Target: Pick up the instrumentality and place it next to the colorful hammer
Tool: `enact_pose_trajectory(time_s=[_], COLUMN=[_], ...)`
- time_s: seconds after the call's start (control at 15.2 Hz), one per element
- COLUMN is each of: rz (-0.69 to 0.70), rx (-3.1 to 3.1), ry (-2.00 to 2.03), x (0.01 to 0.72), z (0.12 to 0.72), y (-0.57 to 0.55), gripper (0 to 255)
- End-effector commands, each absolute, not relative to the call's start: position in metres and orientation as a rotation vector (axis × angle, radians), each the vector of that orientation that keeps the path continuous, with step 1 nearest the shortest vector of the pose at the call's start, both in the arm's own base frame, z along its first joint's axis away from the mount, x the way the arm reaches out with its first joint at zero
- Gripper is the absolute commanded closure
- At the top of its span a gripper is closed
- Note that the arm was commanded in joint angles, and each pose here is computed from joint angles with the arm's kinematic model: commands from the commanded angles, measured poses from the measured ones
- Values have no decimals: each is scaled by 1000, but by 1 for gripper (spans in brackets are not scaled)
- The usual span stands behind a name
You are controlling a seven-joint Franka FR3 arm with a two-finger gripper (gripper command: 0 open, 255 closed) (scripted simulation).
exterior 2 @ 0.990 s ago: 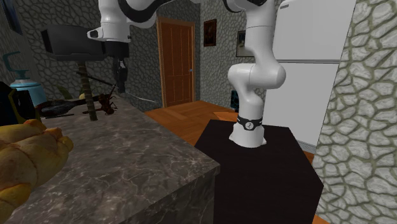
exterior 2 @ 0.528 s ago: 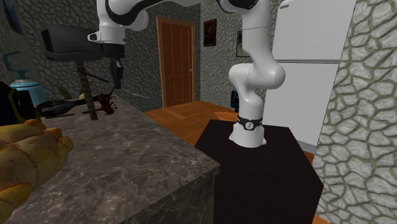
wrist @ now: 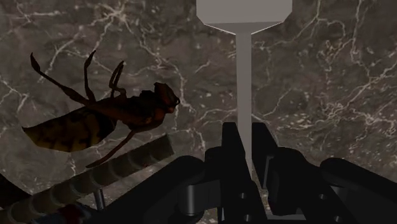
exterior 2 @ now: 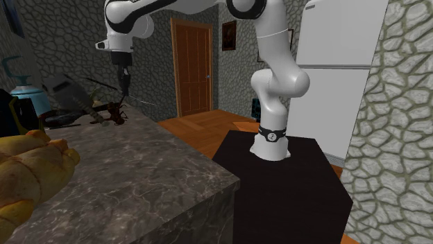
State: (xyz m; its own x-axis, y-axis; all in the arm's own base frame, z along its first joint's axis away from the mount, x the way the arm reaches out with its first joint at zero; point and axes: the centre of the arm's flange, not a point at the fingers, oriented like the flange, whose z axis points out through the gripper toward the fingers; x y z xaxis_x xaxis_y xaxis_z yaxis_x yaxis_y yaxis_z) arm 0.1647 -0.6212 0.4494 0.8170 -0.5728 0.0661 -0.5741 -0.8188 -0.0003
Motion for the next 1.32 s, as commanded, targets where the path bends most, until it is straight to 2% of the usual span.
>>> enact_pose_trajectory(time_s=[0.0, 1.25], rz=[99, 99], rx=[2976, 2976], ry=[-938, -938], x=[163, 163], z=[439, 339], y=[-622, -622], gripper=[255, 255])
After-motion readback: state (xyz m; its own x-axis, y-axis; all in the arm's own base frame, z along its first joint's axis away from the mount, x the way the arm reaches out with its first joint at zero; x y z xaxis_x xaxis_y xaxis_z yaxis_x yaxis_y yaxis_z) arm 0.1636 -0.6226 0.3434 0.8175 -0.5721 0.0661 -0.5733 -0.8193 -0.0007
